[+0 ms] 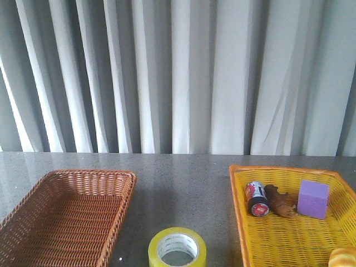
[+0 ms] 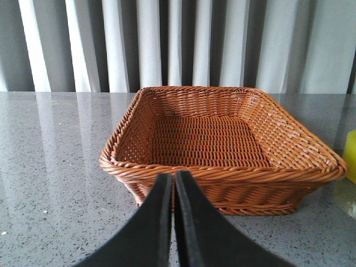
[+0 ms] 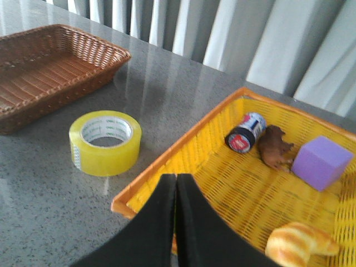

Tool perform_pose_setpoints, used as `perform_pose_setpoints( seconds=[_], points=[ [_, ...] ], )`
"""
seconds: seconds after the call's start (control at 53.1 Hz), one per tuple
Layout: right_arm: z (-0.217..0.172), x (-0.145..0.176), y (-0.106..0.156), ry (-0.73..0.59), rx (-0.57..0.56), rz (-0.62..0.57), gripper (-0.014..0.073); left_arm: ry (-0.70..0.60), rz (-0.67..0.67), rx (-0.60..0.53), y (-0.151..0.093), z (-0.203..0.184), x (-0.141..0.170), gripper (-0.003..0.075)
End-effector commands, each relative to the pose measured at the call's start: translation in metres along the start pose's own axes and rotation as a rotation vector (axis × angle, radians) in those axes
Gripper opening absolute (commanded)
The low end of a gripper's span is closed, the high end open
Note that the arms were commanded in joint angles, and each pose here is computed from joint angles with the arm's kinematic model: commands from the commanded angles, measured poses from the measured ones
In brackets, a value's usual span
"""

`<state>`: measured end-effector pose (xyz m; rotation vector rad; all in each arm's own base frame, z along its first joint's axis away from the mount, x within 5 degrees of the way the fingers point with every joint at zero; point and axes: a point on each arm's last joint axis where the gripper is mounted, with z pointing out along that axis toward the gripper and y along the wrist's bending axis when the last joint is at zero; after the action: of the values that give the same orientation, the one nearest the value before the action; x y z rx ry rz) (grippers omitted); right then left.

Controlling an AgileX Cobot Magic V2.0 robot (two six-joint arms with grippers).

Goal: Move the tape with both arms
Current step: 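Open the right gripper and withdraw it from the tape roll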

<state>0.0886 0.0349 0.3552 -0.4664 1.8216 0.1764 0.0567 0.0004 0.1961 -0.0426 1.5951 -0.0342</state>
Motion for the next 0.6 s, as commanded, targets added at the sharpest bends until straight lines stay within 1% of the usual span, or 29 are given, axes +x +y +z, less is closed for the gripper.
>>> perform_pose_setpoints(
  seconds=[0.0,0.075,0.132,0.226,0.414,0.527,0.584],
  points=[
    [-0.01,0.016,-0.002,-0.159,0.07,0.03,-0.0008,-0.127,-0.008,0.01,-0.001,-0.003,-0.019,-0.0006],
    [-0.01,0.039,0.0,-0.173,0.083,0.041,-0.0008,-0.156,-0.07,0.017,-0.001,-0.003,-0.021,-0.0006],
    [-0.009,0.053,0.002,-0.16,0.084,0.05,-0.0008,-0.179,-0.116,0.023,-0.001,-0.004,-0.023,-0.0006],
    [-0.006,0.067,0.003,-0.131,0.08,0.068,-0.0008,-0.22,-0.129,0.027,-0.002,-0.004,-0.027,-0.0006],
    [-0.003,0.073,0.004,-0.104,0.078,0.068,-0.0008,-0.338,-0.183,0.048,-0.002,-0.007,-0.038,-0.0006],
    [-0.003,0.073,0.004,-0.099,0.077,0.07,-0.0008,-0.438,-0.271,0.081,-0.002,-0.012,-0.049,-0.0006],
    [-0.003,0.074,0.004,-0.092,0.077,0.07,-0.0008,-0.452,-0.302,0.099,-0.003,-0.014,-0.06,-0.0006]
  ],
)
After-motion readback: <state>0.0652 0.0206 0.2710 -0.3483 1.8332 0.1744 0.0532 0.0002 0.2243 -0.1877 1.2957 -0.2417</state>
